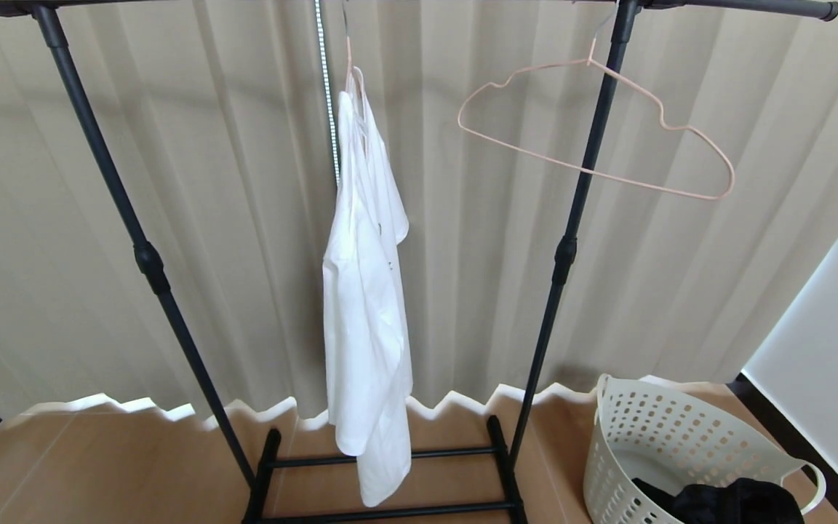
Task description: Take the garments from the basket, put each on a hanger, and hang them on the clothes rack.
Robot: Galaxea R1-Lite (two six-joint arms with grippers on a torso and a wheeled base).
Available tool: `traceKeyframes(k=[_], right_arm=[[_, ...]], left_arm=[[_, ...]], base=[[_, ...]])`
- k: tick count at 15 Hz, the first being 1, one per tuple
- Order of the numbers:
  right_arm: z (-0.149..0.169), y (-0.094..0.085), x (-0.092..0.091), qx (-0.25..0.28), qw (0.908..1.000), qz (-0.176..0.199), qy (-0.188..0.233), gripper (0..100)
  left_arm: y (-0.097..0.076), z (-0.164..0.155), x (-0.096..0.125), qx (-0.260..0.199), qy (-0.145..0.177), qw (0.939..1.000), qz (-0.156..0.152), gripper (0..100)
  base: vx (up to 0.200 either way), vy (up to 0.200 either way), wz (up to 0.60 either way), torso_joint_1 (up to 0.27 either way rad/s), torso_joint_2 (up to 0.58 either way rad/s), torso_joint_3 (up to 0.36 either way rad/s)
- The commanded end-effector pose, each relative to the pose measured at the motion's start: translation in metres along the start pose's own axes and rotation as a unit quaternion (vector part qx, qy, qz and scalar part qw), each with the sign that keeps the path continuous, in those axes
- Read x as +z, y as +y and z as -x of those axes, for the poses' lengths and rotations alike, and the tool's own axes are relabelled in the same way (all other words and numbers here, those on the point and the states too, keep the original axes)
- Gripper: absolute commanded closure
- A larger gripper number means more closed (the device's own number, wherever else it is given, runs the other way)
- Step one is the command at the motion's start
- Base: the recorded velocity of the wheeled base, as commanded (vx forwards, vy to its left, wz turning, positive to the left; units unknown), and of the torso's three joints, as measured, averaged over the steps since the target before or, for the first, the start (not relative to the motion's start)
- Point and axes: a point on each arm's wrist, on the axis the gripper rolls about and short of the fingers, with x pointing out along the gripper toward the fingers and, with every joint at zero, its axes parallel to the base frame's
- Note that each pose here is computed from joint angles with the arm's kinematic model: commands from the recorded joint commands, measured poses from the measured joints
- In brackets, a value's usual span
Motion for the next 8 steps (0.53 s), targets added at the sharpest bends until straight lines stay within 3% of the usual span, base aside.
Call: traceKeyframes(k=[1,4,6,8], right_arm=[[0.0,0.0,0.0,0.0,1.0,0.0,0.0,0],[0.0,0.0,0.0,0.0,1.0,0.0,0.0,0],[0.0,0.0,0.0,0.0,1.0,0.0,0.0,0],[0.0,0.0,0.0,0.0,1.0,0.0,0.0,0]], left_arm=[[0.0,-0.0001,0.0002,0.0,0.001,1.0,0.0,0],[0.0,-0.0002,-0.0003,0.0,0.001,1.0,0.0,0],[0.0,-0.0001,0.0002,-0.001,0.001,1.0,0.0,0],[0.0,-0.0001,0.0002,0.0,0.001,1.0,0.0,0]], base=[[0.0,0.0,0.0,-0.095,0.45,0.388],[0.0,0.0,0.0,-0.059,0.43,0.364],[0.0,0.0,0.0,-0.027,0.18,0.156],[-0.2,0.0,0.0,-0.005,0.07,0.053]])
